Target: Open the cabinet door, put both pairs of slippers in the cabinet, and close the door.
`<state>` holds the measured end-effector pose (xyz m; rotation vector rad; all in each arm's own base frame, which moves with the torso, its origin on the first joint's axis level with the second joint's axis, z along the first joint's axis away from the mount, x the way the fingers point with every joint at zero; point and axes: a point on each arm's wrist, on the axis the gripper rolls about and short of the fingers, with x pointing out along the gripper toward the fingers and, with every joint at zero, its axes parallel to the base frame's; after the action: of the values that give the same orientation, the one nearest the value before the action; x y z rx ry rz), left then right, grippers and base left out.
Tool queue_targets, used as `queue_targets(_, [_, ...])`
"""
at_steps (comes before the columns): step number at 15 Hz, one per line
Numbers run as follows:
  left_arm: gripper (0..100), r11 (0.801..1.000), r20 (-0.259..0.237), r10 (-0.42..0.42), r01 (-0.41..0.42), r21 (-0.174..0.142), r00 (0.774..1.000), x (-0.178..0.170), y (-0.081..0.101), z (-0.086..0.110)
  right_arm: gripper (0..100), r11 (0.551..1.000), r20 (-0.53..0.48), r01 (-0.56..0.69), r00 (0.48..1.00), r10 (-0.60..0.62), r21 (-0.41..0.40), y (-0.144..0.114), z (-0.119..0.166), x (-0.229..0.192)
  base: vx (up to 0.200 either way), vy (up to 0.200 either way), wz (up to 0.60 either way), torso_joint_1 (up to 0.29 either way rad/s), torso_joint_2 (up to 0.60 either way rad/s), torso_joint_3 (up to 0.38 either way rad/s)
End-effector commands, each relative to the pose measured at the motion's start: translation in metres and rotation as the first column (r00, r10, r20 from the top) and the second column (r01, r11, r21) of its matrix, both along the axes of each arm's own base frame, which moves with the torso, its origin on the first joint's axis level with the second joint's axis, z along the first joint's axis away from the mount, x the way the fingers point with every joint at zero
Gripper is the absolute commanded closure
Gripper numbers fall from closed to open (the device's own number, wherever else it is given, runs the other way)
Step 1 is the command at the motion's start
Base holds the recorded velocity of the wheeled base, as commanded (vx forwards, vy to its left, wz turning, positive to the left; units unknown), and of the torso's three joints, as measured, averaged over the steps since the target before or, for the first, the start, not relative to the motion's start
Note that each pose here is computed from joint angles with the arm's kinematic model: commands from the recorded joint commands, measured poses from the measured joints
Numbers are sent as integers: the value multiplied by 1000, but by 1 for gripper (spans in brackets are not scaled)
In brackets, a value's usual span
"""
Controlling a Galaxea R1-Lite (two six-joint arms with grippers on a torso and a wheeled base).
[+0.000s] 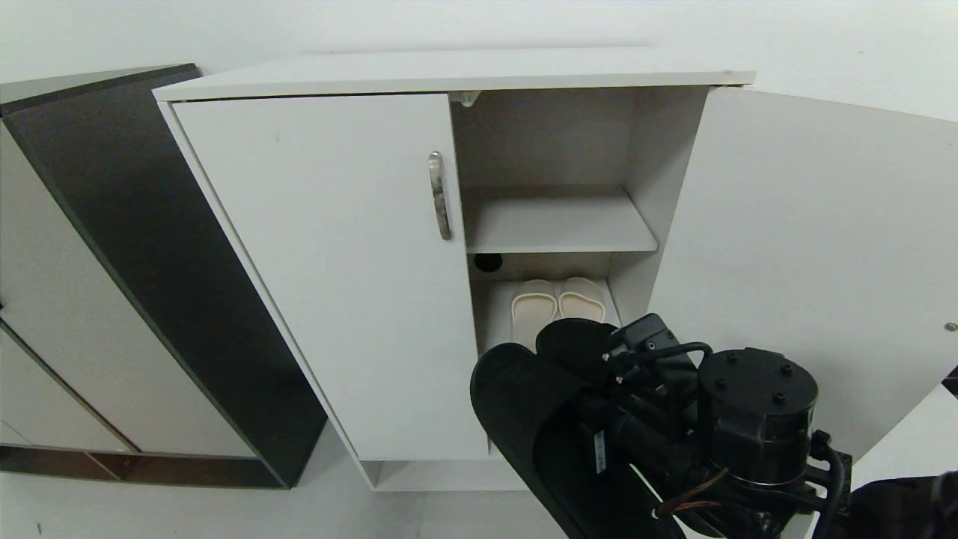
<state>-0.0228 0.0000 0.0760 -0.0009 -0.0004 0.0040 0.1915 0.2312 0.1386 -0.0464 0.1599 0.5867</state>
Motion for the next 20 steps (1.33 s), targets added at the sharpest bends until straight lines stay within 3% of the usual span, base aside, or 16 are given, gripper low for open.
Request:
queue_targets(1, [100, 1000, 1, 1, -1, -1, 1000, 0, 0, 0, 100, 1000, 1, -1, 1000, 1, 2, 0, 0, 0, 0, 0, 0, -2, 95, 85])
queue_targets(4, [100, 1000, 1, 1, -1, -1, 1000, 0, 0, 0, 100, 1000, 8, -1, 1000, 1, -18, 0, -2, 0, 0, 0, 0, -1, 22, 15])
queue_targets(5, [100, 1000, 1, 2, -2, -1, 1000, 0, 0, 0, 100, 996, 12, -11, 1000, 12, -86, -2, -12, -2, 0, 0, 0, 0, 0, 0])
queue_targets(7, [100, 1000, 1, 1, -1, -1, 1000, 0, 0, 0, 100, 990, 24, -7, 1000, 10, -139, -1, -18, -1, 0, 0, 0, 0, 0, 0])
queue_targets(9, [100, 1000, 1, 1, -1, 1, 1000, 0, 0, 0, 100, 977, 57, 154, 987, -147, -147, 26, -19, 8, 0, 0, 0, 0, 0, 0])
queue_targets(11, [100, 1000, 1, 1, -1, -1, 1000, 0, 0, 0, 100, 978, 8, 173, 985, -173, -117, 39, -13, 9, 0, 0, 0, 0, 0, 0])
queue_targets(12, [100, 1000, 1, 1, -1, 1, 1000, 0, 0, 0, 100, 960, -59, 239, 966, -250, -145, 41, -3, 8, 0, 0, 0, 0, 0, 0])
queue_targets(14, [100, 1000, 1, 1, -1, 1, 1000, 0, 0, 0, 100, 941, -165, 314, 929, -332, -127, 49, 18, 8, 0, 0, 0, 0, 0, 0])
queue_targets(17, [100, 1000, 1, 1, -1, 1, 1000, 0, 0, 0, 100, 921, -282, 364, 877, -388, -137, 64, 43, 6, 0, 0, 0, 0, 0, 0])
queue_targets(18, [100, 1000, 1, 1, -1, 1, 1000, 0, 0, 0, 100, 915, -305, 380, 863, -403, -132, 68, 46, 8, 0, 0, 0, 0, 0, 0])
queue_targets(20, [100, 1000, 1, 1, -1, 1, 1000, 0, 0, 0, 100, 863, -241, 483, 828, -506, -152, 79, 50, 18, 0, 0, 0, 0, 0, 0])
